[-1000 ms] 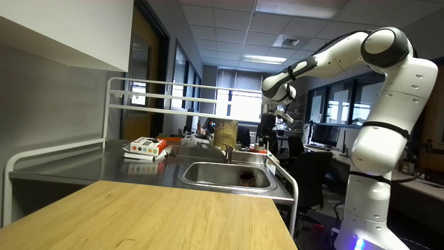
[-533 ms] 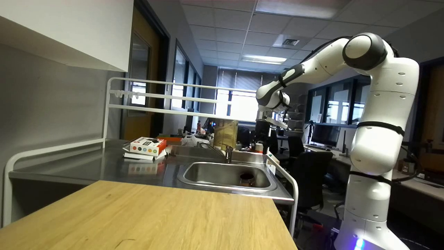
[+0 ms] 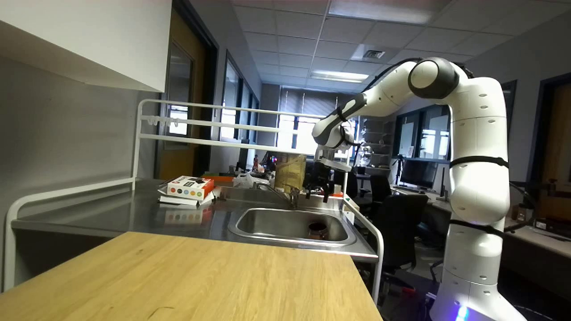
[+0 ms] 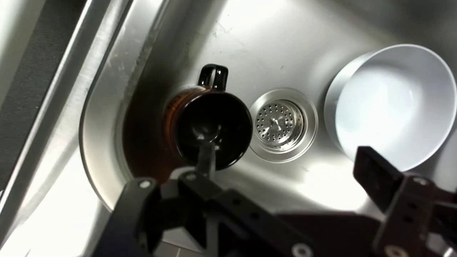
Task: Put the mug near the tap on top of the sink
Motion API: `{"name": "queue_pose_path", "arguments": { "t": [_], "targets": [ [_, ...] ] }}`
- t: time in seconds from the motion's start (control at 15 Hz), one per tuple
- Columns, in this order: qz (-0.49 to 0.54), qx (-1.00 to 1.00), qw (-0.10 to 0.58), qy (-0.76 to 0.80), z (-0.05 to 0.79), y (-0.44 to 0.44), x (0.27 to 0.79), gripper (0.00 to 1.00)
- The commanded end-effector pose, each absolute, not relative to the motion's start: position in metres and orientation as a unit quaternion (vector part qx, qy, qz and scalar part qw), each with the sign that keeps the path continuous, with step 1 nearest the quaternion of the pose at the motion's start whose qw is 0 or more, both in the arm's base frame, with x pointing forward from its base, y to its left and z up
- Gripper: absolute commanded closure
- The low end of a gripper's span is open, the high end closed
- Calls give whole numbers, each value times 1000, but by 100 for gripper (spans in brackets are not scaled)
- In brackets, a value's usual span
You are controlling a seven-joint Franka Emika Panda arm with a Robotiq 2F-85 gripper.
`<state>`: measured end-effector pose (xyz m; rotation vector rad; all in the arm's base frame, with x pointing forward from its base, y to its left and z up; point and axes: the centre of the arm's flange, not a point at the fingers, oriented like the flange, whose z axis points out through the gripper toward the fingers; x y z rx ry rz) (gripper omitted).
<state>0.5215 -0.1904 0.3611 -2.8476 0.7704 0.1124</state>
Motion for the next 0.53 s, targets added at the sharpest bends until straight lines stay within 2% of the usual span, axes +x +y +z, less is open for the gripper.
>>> {"name": "queue_pose_path", "arguments": {
  "t": [0.0,0.47],
  "targets": [
    [45,-947,93,305,347,-203,566,0],
    [101,-930,71,346,288,-194,614,0]
  ]
}}
